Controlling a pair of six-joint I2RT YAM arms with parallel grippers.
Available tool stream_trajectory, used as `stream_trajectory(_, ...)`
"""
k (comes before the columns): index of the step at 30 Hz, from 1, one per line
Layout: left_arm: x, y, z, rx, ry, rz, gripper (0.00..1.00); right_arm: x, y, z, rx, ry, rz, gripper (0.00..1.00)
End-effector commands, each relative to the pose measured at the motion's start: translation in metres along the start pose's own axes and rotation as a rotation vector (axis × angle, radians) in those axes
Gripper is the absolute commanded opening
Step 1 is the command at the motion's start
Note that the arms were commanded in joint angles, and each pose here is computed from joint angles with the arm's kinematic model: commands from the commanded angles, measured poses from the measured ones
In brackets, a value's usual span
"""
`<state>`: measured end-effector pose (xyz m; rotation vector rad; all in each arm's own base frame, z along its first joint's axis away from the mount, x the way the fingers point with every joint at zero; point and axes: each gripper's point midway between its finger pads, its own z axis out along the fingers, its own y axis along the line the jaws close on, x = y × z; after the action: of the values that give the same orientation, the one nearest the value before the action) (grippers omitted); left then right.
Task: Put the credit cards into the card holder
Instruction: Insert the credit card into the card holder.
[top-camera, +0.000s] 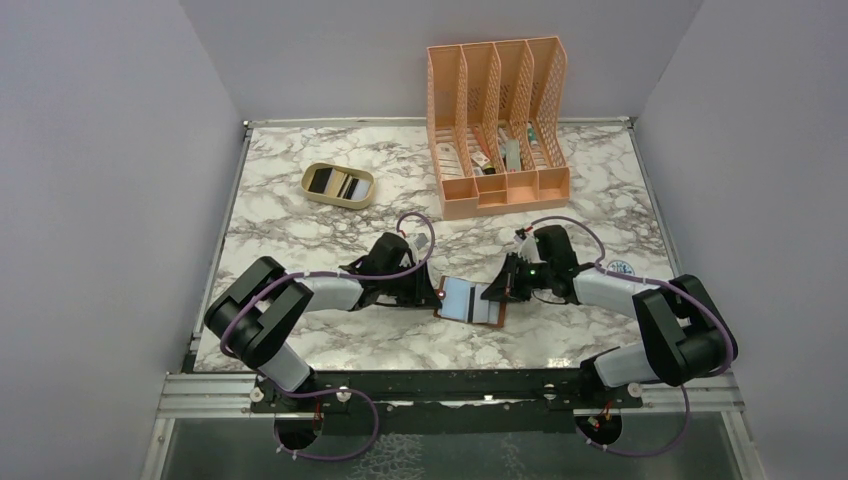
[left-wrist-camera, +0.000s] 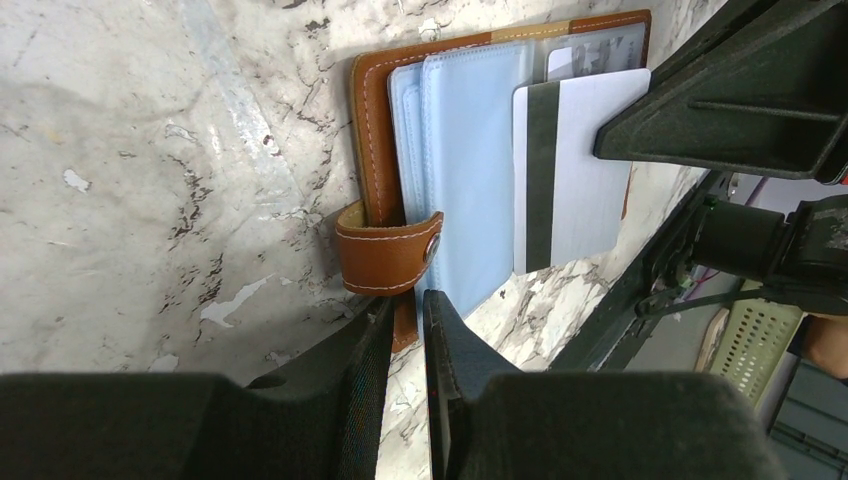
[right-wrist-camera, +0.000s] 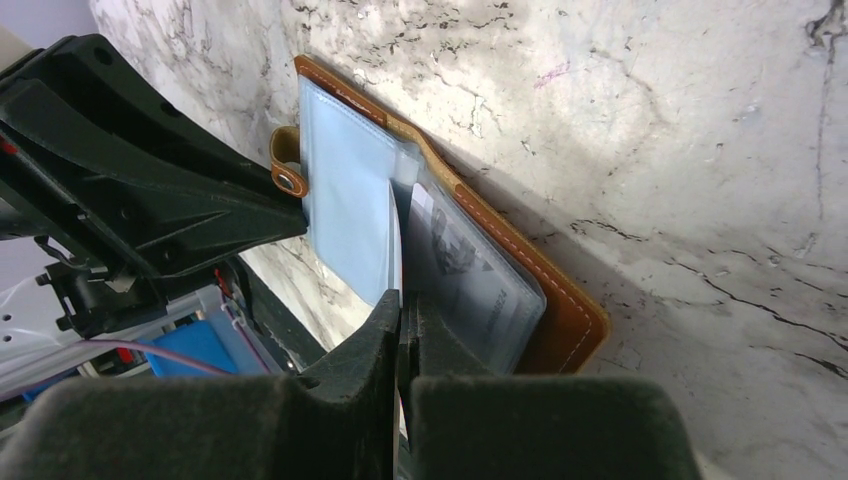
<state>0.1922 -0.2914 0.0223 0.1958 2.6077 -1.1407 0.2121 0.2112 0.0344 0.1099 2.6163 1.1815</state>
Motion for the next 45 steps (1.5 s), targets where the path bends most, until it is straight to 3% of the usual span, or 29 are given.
stream_trajectory(1,0.035,0.048,-0.002,-0.193,0.085,-0.015,0.22,0.007,-0.011,-0.003,0.026,0.013,-0.003,0.01)
stream_trajectory(27,0.040,0.050,-0.001,-0.205,0.097,-0.013,0.22,0.005,-0.016,-0.001,0.023,0.016,0.018,0.01)
stream_trajectory(34,0.042,0.049,0.000,-0.202,0.103,-0.013,0.22,0.000,-0.016,-0.008,0.051,-0.034,-0.003,0.01)
stream_trajectory(45,0.045,0.049,0.003,-0.206,0.116,-0.007,0.22,-0.001,-0.005,-0.002,-0.036,-0.022,-0.032,0.01)
